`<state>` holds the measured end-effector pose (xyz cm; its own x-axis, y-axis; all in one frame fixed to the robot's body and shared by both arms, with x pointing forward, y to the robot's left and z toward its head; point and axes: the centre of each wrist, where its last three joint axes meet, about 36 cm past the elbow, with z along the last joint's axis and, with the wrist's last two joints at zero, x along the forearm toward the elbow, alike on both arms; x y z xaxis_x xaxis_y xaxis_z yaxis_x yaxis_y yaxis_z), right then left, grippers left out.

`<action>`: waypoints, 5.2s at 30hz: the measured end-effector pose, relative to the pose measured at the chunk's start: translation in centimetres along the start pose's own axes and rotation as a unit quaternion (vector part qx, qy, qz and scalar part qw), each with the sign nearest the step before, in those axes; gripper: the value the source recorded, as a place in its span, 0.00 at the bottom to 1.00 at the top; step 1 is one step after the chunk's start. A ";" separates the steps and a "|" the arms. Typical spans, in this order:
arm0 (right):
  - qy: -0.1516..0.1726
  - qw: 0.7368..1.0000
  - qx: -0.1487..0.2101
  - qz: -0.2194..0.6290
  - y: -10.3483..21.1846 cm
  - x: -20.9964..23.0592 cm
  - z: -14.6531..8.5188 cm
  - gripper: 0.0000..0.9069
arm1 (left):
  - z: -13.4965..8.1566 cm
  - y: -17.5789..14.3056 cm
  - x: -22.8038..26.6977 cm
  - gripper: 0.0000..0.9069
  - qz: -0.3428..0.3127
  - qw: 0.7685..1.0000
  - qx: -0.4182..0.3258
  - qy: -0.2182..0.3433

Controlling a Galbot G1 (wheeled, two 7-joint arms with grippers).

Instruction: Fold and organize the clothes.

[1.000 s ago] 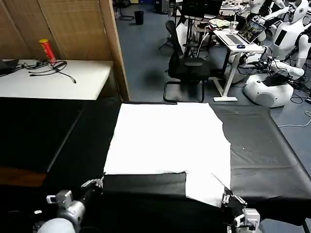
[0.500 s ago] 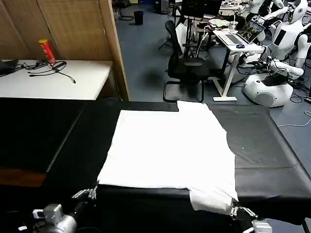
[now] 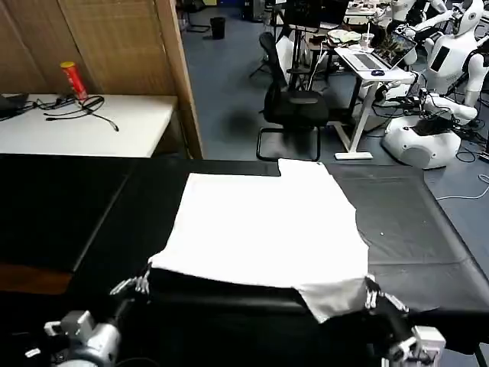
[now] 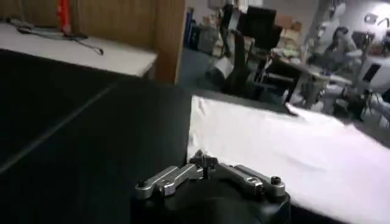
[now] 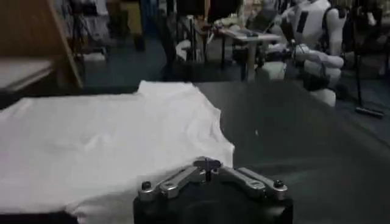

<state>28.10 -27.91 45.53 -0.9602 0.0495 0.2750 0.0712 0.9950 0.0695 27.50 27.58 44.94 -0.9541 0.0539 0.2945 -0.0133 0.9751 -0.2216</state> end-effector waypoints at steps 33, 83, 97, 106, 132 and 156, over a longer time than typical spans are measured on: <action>0.008 0.998 0.021 -0.055 -1.8 -18.9 2.5 0.97 | 2.2 1.3 -16.0 0.97 -0.009 0.996 -0.084 -0.009; 0.098 0.995 0.021 -0.017 -4.3 -6.4 3.2 0.08 | 4.4 3.7 -9.2 0.00 0.016 0.996 -0.052 0.074; 0.163 0.985 0.060 -0.016 -4.2 -2.5 1.6 0.08 | 2.5 1.8 -3.3 0.00 -0.019 0.989 -0.111 0.091; 0.183 0.981 0.067 -0.022 -3.5 -0.8 1.1 0.97 | 2.1 1.0 -0.4 0.97 -0.035 0.986 -0.117 0.116; -0.010 0.995 0.088 -0.055 -3.4 -8.4 -7.6 0.97 | -5.0 -0.3 -3.5 0.97 -0.001 0.993 -0.108 0.037; 0.101 0.993 0.045 -0.030 0.5 -32.5 -8.7 0.97 | -10.6 1.5 -29.6 0.97 0.016 0.990 -0.077 0.117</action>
<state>61.68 -29.79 44.93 -0.8876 -0.0196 0.4602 -0.0178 0.9998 0.0082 58.89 29.70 45.77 -0.8577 0.1151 0.5011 0.0783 0.9925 -0.0940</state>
